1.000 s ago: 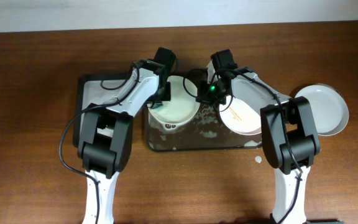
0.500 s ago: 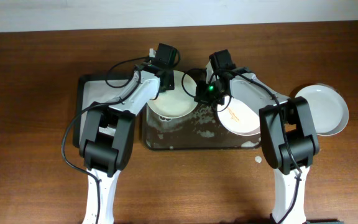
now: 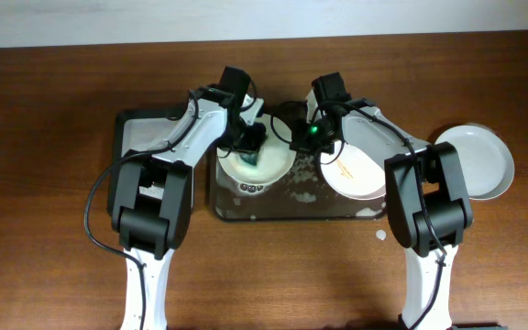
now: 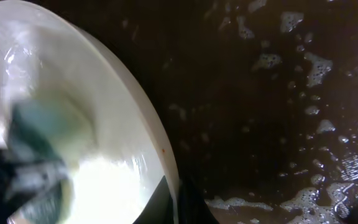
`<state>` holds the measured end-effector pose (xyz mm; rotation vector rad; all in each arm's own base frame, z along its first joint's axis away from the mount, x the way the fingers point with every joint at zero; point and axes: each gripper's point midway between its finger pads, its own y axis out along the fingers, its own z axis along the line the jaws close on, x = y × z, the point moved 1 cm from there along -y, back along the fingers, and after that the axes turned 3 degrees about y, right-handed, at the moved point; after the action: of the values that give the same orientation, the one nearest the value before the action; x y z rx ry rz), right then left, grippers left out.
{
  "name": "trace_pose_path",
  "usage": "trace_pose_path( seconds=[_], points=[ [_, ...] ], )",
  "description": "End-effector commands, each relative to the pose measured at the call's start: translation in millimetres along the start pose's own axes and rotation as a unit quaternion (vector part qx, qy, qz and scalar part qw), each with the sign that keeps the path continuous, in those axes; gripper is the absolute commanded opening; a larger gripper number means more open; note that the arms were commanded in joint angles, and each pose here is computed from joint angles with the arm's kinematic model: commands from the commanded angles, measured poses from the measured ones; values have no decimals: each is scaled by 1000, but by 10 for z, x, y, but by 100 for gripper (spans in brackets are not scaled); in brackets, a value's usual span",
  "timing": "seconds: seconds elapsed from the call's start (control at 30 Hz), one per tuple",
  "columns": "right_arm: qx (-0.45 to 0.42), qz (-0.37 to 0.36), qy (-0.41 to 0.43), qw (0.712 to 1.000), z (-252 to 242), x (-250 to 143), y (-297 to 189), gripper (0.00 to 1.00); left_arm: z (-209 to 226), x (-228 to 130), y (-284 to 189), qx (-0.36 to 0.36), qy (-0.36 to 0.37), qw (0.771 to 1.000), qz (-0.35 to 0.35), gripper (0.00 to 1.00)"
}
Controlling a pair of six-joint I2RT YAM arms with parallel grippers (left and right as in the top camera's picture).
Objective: Clean dirty plates on tray and stack at the side
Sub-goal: 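Keep scrubbing the plate's inner surface with the left-gripper sponge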
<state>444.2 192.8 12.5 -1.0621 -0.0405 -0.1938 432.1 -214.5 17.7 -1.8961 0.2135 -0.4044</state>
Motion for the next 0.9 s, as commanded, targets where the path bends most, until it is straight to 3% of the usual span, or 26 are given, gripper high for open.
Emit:
trace_pose_path(
  seconds=[0.0,0.13,0.27,0.37,0.47,0.57,0.87],
  points=[
    [-40,18,12,999,-231,-139,139,4,-218,-409,300,-75,55,993,75,1],
    [-40,18,12,999,-231,-139,139,5,-167,-355,311,-62,67,994,63,1],
    [-40,18,13,999,-233,-141,139,4,64,-256,328,7,57,997,48,1],
    [-40,19,13,999,-235,-145,138,4,408,-273,282,115,15,992,53,1],
    [-42,18,13,999,-239,-143,138,4,815,-323,118,252,-42,965,51,1],
    [-42,18,13,999,-239,-143,138,4,994,-298,0,319,-60,945,36,1],
    [-42,19,13,999,-240,-145,138,4,1046,-52,-78,360,-96,927,-35,1]
  ],
)
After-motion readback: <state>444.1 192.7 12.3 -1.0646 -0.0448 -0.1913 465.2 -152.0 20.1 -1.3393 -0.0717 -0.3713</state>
